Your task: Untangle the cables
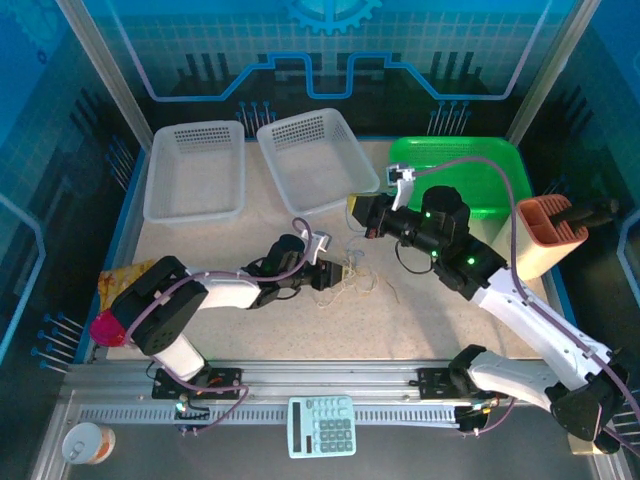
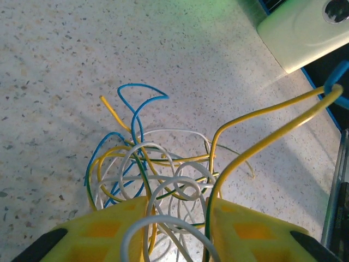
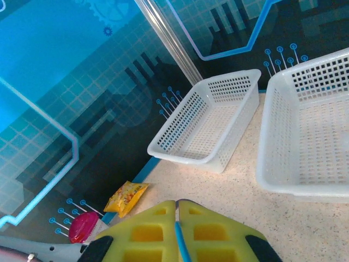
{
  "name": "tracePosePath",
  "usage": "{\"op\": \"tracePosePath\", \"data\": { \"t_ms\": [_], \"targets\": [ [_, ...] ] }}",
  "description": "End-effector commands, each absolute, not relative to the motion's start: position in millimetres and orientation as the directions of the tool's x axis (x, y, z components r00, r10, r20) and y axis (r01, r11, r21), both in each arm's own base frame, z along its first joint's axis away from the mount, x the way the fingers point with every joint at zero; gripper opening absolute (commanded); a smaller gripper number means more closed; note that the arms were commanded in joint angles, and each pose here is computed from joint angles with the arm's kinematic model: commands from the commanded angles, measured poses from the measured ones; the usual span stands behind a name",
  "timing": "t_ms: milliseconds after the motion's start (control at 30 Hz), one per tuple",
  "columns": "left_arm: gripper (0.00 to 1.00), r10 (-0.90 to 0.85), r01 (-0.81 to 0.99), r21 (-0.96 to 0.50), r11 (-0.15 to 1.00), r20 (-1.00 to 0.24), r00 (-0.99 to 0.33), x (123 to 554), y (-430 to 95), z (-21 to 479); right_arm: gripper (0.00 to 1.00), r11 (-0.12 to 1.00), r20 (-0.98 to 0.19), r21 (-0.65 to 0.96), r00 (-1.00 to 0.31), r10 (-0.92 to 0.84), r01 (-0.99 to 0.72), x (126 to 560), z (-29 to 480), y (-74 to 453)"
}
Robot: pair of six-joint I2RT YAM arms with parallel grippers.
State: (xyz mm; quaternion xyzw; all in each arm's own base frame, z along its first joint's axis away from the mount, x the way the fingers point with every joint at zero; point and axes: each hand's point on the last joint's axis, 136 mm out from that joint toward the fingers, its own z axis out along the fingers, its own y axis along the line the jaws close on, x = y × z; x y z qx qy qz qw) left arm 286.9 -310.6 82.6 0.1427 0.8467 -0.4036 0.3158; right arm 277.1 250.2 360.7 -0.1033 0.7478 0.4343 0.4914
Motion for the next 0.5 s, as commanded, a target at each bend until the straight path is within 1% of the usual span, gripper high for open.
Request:
{"op": "tracePosePath", "data": {
  "t_ms": [0,33,100,267,300,467],
  "targets": [
    [0.41,-0.042,0.511,-0.613,0.602,-0.664,-0.747,284.5,-313.1,97.3,0.00,0.606,-0.826,0.547,-0.490,0.278,-0.578,278.0,364.8,243.0],
    [0.44,-0.046,0.513,-0.614,0.600,-0.666,-0.744,284.3,-312.4,101.5,0.00,0.610,-0.826,0.547,-0.491,0.279,-0.574,278.3,363.5,241.2],
    [0.55,-0.057,0.517,-0.612,0.599,-0.677,-0.734,283.7,-310.4,112.7,0.00,0.615,-0.823,0.550,-0.493,0.283,-0.565,280.0,361.1,237.8],
    [0.72,-0.075,0.526,-0.596,0.607,-0.701,-0.709,279.9,-302.1,135.6,0.00,0.608,-0.815,0.562,-0.501,0.291,-0.561,282.6,362.2,235.1],
    [0.75,-0.081,0.524,-0.593,0.611,-0.705,-0.704,279.4,-299.3,139.7,0.00,0.607,-0.815,0.562,-0.502,0.290,-0.562,282.9,362.7,235.3],
    [0.80,-0.127,0.530,-0.596,0.603,-0.728,-0.674,273.4,-289.1,167.9,0.00,0.604,-0.812,0.567,-0.506,0.292,-0.561,283.2,364.6,235.2]
  ]
}}
